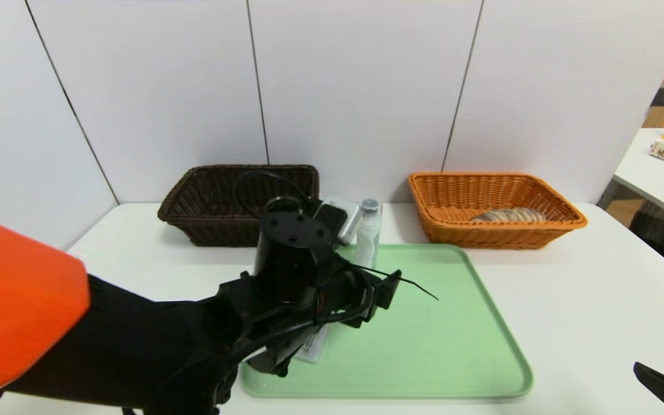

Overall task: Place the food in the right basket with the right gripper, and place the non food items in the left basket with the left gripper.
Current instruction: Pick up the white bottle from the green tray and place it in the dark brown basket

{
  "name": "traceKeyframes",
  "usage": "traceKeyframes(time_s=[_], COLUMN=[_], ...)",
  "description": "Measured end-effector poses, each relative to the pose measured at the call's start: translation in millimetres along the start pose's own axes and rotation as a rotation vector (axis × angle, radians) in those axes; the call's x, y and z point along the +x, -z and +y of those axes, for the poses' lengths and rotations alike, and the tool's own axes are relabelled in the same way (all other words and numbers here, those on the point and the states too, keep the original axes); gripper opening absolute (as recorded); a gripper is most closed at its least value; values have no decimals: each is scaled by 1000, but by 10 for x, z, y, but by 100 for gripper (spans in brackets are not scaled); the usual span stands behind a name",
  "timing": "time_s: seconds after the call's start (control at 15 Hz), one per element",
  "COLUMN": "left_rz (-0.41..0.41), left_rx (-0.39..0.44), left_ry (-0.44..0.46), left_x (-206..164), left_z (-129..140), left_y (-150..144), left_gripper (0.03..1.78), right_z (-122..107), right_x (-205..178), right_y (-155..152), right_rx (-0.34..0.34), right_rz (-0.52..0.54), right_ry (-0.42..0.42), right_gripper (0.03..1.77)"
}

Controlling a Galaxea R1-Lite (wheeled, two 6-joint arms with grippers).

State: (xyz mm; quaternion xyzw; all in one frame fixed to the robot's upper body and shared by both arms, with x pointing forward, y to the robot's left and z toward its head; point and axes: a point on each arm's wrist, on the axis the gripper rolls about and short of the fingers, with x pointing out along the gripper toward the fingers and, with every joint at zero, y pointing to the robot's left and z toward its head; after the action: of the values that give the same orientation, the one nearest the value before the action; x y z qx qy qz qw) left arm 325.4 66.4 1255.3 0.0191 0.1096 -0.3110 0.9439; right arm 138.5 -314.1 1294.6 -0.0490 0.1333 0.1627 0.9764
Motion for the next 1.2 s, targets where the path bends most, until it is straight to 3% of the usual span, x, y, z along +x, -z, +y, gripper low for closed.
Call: traceKeyframes(time_s=[1.2], left_rz=[-5], left_rx=[64], left_ry=[-96], left_x=[838], left_z=[270], left_y=[149], left_gripper=[169], right_z=[6], right_x=[27], right_y=[60], right_rx=[-6], right_rz=[27], right_ry=[-4], right_gripper=[169])
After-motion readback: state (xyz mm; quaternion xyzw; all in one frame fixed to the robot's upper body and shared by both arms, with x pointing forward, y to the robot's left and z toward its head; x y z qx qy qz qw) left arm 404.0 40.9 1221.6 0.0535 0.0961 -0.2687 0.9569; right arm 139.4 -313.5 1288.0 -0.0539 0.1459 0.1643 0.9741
